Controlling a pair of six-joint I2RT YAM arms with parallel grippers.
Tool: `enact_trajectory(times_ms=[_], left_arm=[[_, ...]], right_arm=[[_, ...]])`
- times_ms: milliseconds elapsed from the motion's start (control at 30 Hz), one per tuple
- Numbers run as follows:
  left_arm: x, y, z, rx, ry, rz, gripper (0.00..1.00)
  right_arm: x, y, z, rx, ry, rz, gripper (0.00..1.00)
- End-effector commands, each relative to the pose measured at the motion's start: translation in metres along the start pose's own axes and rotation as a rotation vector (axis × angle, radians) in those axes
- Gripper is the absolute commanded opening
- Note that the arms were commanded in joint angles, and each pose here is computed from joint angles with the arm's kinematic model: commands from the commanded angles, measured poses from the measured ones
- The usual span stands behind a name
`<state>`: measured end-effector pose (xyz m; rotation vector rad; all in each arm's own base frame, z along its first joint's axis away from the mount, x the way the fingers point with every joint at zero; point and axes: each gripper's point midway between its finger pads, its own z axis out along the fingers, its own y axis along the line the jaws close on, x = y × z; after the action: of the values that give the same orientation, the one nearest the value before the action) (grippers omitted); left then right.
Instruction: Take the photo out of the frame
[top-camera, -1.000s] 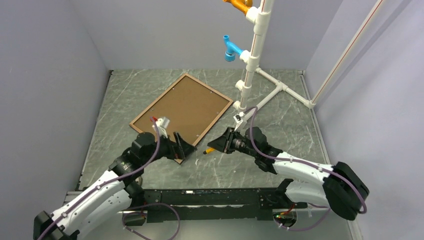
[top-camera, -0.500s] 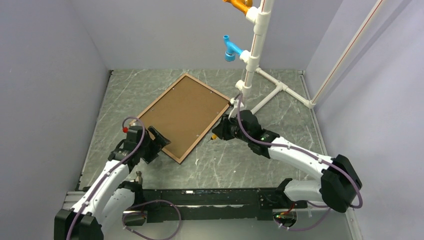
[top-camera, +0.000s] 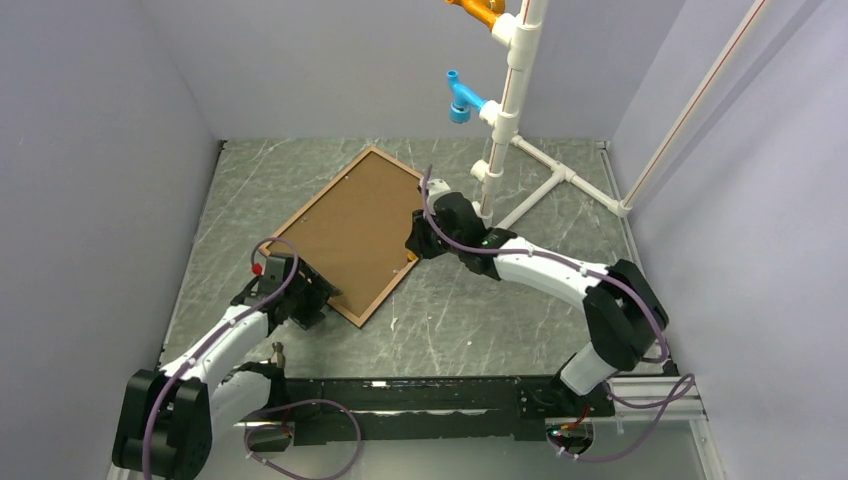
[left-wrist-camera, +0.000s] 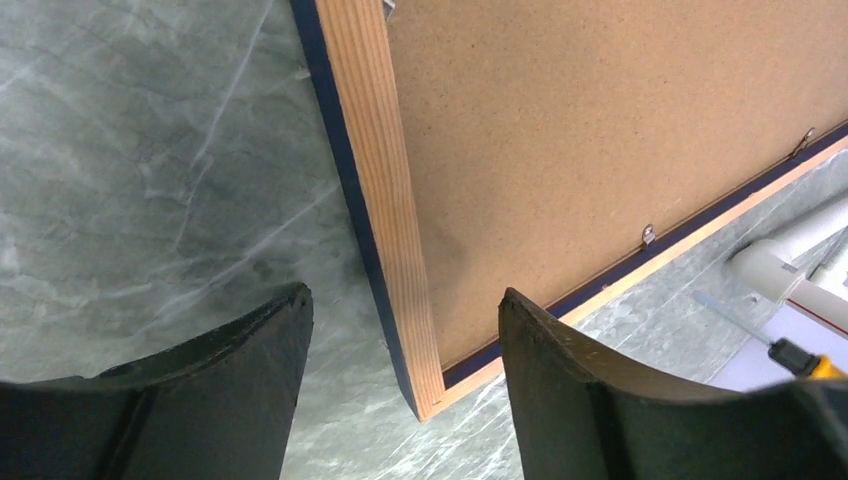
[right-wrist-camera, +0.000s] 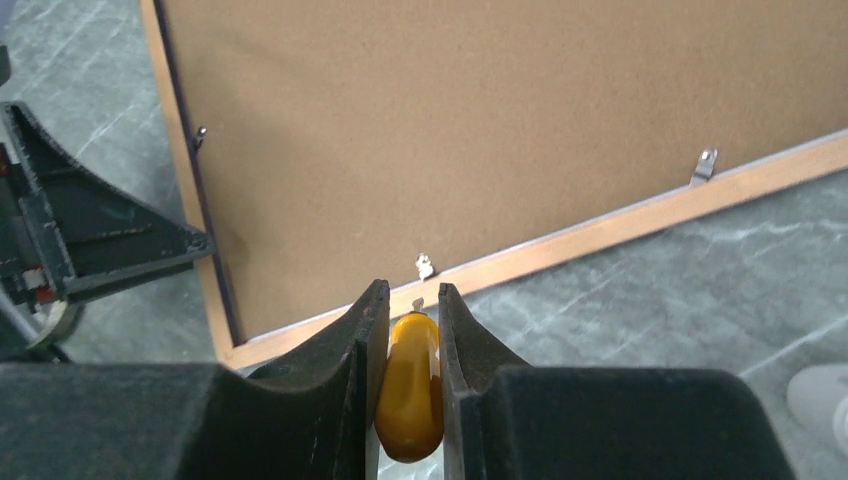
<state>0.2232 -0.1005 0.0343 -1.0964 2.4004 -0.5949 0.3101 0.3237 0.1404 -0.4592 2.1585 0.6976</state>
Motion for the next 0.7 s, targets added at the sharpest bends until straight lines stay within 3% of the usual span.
enact_trajectory(times_ms=[0,200,667], left_arm=[[-0.009,-0.008,0.005,0.022,-0.031,0.001,0.69],[-0.009,-0.006,0.009,0.008,-0.028,-0.003,0.60],[-0.004,0.001,0.013,-0.004,-0.012,-0.005,0.50]], right_arm=[[-0.028,-0.001,0.011,0.021,-0.035,-0.082,0.00],[-0.028,-0.002,0.026,0.022,-0.008,-0.117,0.00],[-0.005,0.000,0.045,0.011,0.075,-0.207,0.00]])
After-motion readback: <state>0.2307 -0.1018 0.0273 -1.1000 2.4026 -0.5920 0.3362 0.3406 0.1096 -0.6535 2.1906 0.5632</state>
